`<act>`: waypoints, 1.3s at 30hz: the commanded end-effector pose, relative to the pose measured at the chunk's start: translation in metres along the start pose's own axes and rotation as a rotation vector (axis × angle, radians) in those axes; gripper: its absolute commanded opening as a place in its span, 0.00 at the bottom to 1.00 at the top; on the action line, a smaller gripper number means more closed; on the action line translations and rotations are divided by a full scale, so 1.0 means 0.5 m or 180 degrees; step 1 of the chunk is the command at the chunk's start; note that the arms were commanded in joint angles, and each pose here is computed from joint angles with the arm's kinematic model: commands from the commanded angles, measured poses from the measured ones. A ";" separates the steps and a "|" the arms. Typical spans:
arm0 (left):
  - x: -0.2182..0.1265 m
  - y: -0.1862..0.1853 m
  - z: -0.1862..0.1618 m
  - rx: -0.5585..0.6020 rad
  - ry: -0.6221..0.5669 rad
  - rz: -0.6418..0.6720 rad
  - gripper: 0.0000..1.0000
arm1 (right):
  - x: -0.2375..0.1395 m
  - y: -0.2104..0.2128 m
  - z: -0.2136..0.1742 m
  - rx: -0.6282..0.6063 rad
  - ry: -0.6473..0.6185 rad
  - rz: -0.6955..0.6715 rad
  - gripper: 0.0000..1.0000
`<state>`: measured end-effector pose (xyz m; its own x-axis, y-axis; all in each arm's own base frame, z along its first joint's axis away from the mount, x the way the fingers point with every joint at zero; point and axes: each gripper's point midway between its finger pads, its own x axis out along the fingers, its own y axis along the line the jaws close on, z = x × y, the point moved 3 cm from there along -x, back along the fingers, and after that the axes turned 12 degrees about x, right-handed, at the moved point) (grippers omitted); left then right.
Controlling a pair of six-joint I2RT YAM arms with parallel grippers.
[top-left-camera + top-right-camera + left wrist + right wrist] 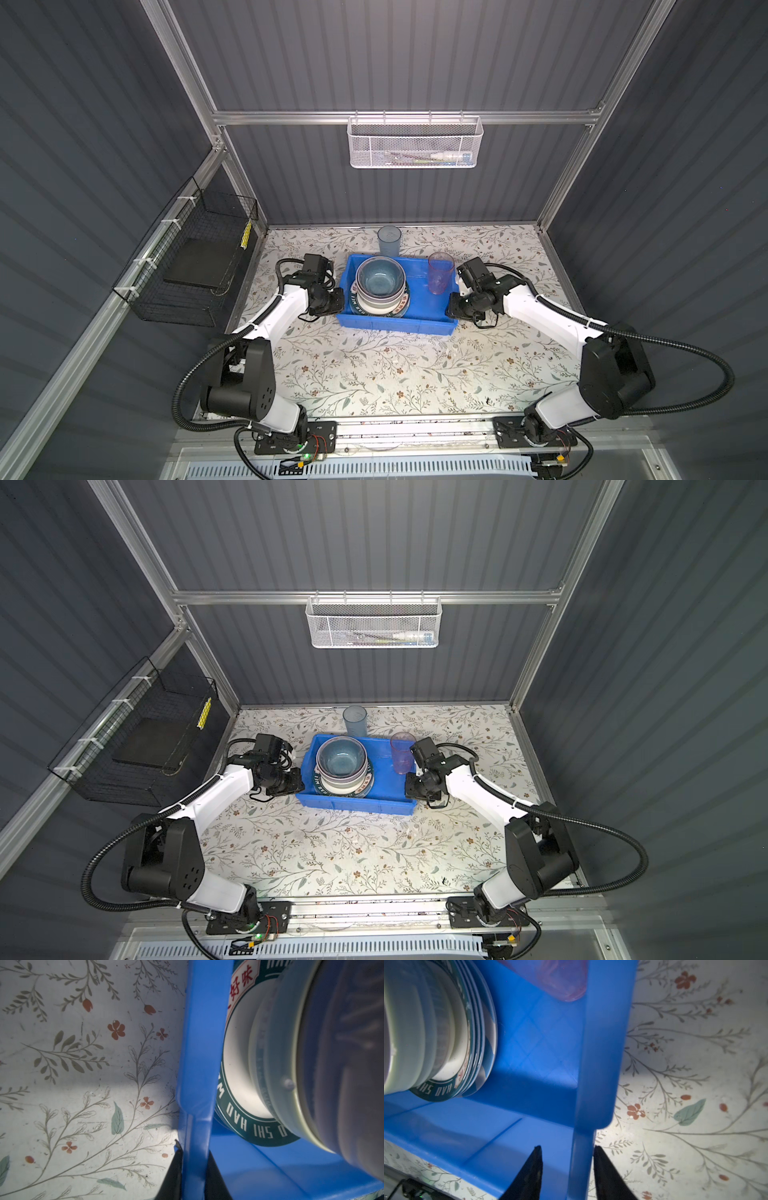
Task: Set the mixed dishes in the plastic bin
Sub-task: 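Grip the bin's side walls with both grippers and pull it nearer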
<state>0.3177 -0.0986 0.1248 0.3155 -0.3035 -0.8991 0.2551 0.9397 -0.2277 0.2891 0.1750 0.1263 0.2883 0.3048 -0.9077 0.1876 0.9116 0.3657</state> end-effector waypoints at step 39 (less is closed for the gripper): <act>-0.132 -0.128 -0.134 -0.0267 0.0361 -0.0364 0.66 | -0.131 -0.101 -0.133 0.0035 -0.0004 -0.0323 0.49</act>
<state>0.2124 -0.1323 0.1476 0.1494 -0.4063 -0.9014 0.1876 0.9068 -0.3776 0.2025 0.1351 0.1336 0.2294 0.2277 -0.9463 0.2243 0.9337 0.2790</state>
